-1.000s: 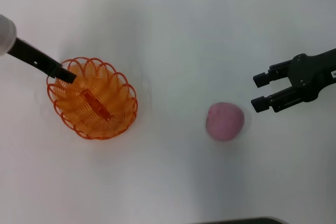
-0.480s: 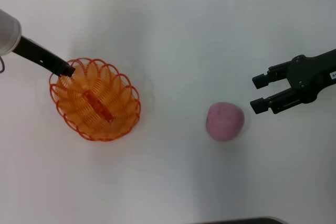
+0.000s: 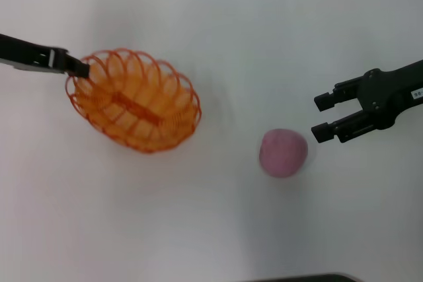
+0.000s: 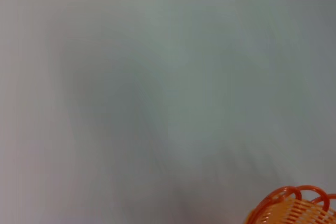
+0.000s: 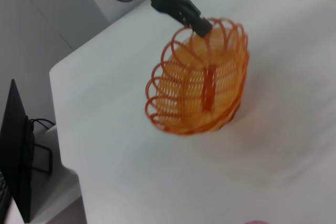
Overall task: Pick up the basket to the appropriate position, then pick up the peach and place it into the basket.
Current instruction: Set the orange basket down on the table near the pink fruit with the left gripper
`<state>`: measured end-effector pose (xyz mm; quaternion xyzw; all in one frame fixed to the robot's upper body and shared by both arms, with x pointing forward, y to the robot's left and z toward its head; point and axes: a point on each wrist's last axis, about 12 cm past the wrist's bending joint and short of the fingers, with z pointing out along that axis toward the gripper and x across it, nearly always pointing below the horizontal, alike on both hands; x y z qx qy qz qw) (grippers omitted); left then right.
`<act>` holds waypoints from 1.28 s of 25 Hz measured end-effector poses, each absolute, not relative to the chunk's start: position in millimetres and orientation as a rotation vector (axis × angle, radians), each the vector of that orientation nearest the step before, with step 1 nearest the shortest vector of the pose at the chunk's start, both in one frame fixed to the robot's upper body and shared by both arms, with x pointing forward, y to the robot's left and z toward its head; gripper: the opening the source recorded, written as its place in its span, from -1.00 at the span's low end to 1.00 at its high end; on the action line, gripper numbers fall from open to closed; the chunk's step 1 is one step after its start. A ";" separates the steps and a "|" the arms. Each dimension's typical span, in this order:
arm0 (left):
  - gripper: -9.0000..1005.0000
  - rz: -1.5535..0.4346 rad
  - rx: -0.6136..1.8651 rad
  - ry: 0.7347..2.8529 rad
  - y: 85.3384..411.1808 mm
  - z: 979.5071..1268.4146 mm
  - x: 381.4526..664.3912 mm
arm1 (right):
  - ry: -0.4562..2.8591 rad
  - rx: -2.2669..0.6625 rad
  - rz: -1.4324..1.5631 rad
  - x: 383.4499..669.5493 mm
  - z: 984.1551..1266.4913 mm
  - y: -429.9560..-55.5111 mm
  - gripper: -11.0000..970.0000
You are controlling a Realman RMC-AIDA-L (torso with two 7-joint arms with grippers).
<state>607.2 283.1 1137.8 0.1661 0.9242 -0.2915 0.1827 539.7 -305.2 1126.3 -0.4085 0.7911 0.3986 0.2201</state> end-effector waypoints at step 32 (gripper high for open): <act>0.14 -1.167 -0.094 2.699 310.1 1081.0 530.9 | 2.191 -1.108 1.077 544.0 1126.2 -303.8 0.77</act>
